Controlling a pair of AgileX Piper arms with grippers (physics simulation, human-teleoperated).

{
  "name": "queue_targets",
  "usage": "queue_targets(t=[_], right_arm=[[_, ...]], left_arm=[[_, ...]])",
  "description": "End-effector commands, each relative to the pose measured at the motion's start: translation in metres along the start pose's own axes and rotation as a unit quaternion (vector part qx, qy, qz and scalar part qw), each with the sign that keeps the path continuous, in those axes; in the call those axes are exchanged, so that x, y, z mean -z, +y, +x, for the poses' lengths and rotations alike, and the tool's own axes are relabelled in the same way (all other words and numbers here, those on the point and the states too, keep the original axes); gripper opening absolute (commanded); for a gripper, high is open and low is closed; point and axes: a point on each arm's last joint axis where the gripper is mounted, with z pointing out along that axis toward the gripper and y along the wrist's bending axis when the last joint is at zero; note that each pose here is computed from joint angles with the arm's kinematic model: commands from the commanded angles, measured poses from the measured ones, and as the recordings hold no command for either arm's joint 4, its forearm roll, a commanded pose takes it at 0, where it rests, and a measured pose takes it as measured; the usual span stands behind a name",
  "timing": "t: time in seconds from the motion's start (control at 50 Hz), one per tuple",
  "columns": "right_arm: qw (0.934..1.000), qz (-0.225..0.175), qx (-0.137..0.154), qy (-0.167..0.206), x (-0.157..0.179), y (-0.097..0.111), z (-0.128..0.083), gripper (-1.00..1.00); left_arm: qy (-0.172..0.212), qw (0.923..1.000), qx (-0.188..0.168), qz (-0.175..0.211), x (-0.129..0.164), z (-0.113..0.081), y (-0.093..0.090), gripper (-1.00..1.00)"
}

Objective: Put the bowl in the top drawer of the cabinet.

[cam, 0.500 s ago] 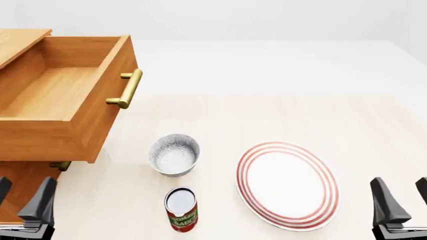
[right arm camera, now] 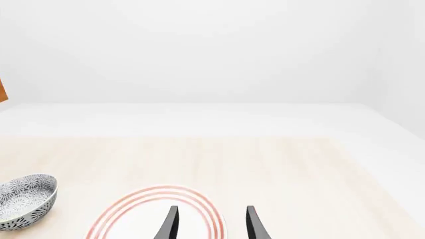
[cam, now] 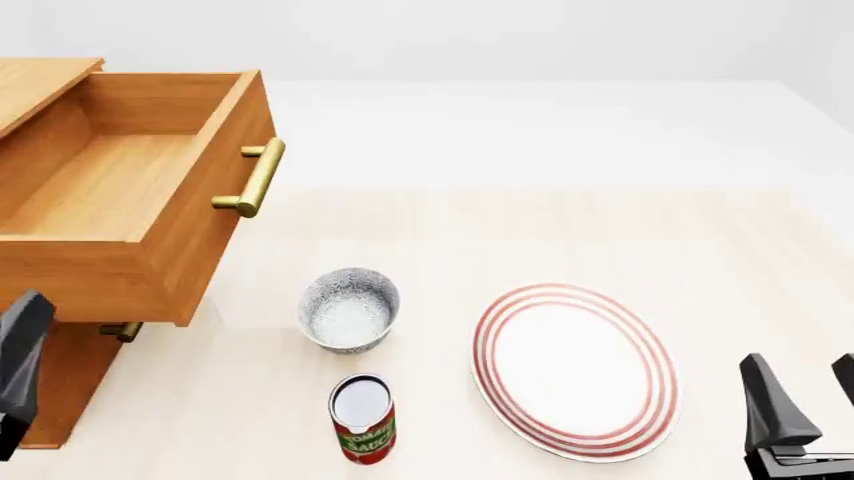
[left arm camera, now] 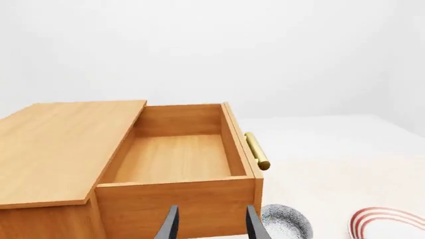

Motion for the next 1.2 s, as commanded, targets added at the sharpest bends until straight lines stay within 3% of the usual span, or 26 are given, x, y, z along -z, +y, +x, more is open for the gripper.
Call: queue_targets(t=[0.02,0.1,0.18,0.3,0.36,0.44,0.52,0.56,0.62,0.64,0.72,0.8,0.96,1.04,1.08,1.2], right_arm=[[1.0000,0.000,0.000,0.000,0.000,0.000,0.000,1.00],[1.0000,0.000,0.000,0.000,0.000,0.000,0.000,1.00],[1.0000,0.000,0.000,0.000,0.000,0.000,0.000,1.00],[1.0000,0.000,0.000,0.000,0.000,0.000,0.000,1.00],[1.0000,0.000,0.000,0.000,0.000,0.000,0.000,1.00],[1.0000,0.000,0.000,0.000,0.000,0.000,0.000,1.00],[1.0000,0.000,0.000,0.000,0.000,0.000,0.000,1.00],[1.0000,0.000,0.000,0.000,0.000,0.000,0.000,1.00],[1.0000,0.000,0.000,0.000,0.000,0.000,0.000,1.00],[1.0000,0.000,0.000,0.000,0.000,0.000,0.000,1.00],[1.0000,0.000,0.000,0.000,0.000,0.000,0.000,1.00],[1.0000,0.000,0.000,0.000,0.000,0.000,0.000,1.00],[1.0000,0.000,0.000,0.000,0.000,0.000,0.000,1.00],[1.0000,0.000,0.000,0.000,0.000,0.000,0.000,1.00],[1.0000,0.000,0.000,0.000,0.000,0.000,0.000,1.00],[1.0000,0.000,0.000,0.000,0.000,0.000,0.000,1.00]], left_arm=[[-0.023,0.9992,-0.016,0.029,-0.001,-0.060,-0.002,1.00],[-0.014,0.9989,-0.006,0.043,-0.012,-0.077,-0.003,1.00],[0.009,0.9969,-0.032,0.071,-0.031,-0.098,-0.008,1.00],[0.032,0.9938,-0.056,0.090,-0.053,-0.113,-0.013,1.00],[0.041,0.9920,-0.051,0.108,-0.066,-0.129,-0.018,1.00],[0.042,0.9911,-0.044,0.119,-0.075,-0.149,-0.021,1.00],[0.044,0.9877,-0.060,0.137,-0.091,-0.169,-0.029,1.00],[0.042,0.9879,-0.049,0.141,-0.098,-0.184,-0.031,1.00],[0.021,0.9860,-0.069,0.150,-0.103,-0.200,-0.034,1.00],[0.048,0.9826,-0.079,0.161,-0.116,-0.198,-0.041,1.00],[0.050,0.9828,-0.080,0.159,-0.130,-0.208,-0.043,1.00],[0.083,0.9760,-0.084,0.183,-0.153,-0.214,-0.058,1.00],[0.087,0.9693,-0.110,0.202,-0.181,-0.233,-0.074,1.00],[0.114,0.9650,-0.102,0.213,-0.194,-0.230,-0.084,1.00],[0.143,0.9586,-0.100,0.226,-0.205,-0.222,-0.094,1.00],[0.165,0.9501,-0.102,0.244,-0.219,-0.217,-0.111,1.00]])
